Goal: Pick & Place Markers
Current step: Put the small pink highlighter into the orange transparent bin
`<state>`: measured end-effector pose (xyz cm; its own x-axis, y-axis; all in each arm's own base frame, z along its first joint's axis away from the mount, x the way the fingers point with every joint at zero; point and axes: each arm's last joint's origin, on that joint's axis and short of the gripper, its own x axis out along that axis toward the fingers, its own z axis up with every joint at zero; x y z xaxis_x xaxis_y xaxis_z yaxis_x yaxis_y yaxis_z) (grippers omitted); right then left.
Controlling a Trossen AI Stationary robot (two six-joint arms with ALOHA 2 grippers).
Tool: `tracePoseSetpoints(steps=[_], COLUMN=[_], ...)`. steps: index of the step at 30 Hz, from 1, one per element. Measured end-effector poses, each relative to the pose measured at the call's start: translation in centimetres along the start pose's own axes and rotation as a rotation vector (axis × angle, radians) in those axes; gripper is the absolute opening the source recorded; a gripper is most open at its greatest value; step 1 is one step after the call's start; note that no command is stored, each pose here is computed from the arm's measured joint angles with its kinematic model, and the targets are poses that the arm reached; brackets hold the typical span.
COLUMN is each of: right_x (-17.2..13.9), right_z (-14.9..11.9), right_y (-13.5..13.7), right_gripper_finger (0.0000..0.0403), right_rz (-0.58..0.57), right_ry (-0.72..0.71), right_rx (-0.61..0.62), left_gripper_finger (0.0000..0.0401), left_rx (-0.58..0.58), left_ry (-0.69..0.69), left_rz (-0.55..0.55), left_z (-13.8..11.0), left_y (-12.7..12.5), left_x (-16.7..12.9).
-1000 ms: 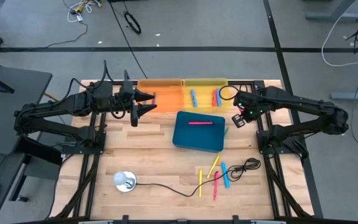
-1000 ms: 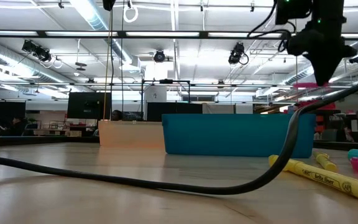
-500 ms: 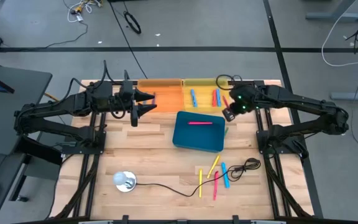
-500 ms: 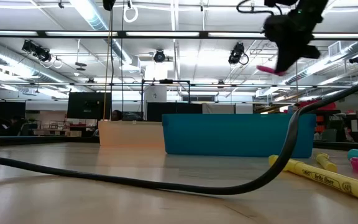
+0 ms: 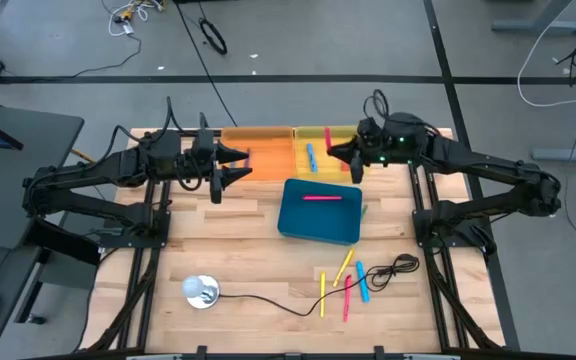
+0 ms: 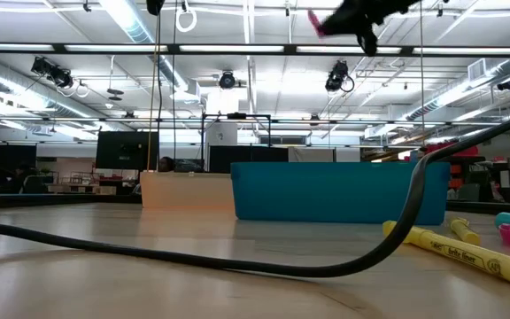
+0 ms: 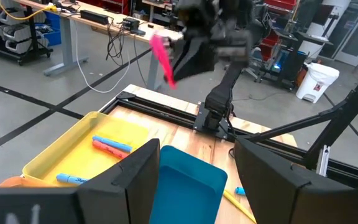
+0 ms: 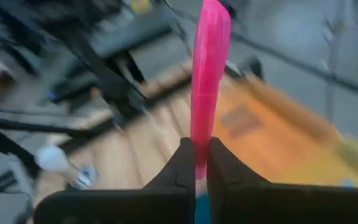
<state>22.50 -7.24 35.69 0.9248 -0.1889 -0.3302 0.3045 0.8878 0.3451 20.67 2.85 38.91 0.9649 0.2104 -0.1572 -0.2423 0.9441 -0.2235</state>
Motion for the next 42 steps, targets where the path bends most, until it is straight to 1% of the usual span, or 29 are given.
tracePoseSetpoints(steps=[3, 6, 10, 13, 16, 20, 24, 29, 36, 40, 42], right_x=[0.0, -0.1, 0.3, 1.0, 1.7, 3.1, 4.7, 6.8, 9.1, 9.3, 9.3], right_z=[0.9, 1.2, 1.3, 1.6, 2.5, 3.9, 5.2, 6.4, 6.4, 6.2, 6.2], right_y=[0.9, 1.6, 2.4, 2.9, 3.5, 4.7, 5.8, 6.9, 7.9, 8.4, 8.6], right_gripper_finger=[0.0004, 0.0004, 0.0004, 0.0004, 0.0004, 0.0004, 0.0004, 0.0004, 0.0004, 0.0004, 0.0004], right_rz=[0.08, 0.121, 0.163, 0.184, 0.202, 0.224, 0.253, 0.287, 0.304, 0.316, 0.321], right_ry=[-0.093, -0.139, -0.173, -0.195, -0.184, -0.145, -0.102, -0.099, -0.077, -0.072, -0.074], right_rx=[-0.067, -0.111, -0.126, -0.114, -0.125, -0.173, -0.237, -0.283, -0.331, -0.335, -0.338], left_gripper_finger=[0.0213, 0.0213, 0.0213, 0.0213, 0.0213, 0.0213, 0.0213, 0.0213, 0.0213, 0.0213, 0.0213], left_rx=[0.0, 0.0, 0.006, 0.06, 0.072, 0.07, 0.065, 0.06, 0.054, 0.058, 0.069], left_ry=[0.0, 0.0, -0.012, -0.057, -0.094, -0.101, -0.119, -0.163, -0.174, -0.201, -0.182], left_rz=[0.0, 0.0, -0.01, -0.067, -0.077, -0.061, -0.069, -0.089, -0.098, -0.104, -0.099], left_z=[0.0, 0.0, 0.1, 0.6, 1.0, 1.0, 1.2, 1.7, 1.9, 3.1, 3.2], left_y=[0.0, 0.0, -0.1, -0.3, -0.4, -0.2, -0.3, -0.5, -0.6, -1.0, -1.0], left_x=[0.0, 0.0, 0.0, 0.0, 0.1, 0.2, 0.2, 0.1, 0.0, 0.2, 0.3])
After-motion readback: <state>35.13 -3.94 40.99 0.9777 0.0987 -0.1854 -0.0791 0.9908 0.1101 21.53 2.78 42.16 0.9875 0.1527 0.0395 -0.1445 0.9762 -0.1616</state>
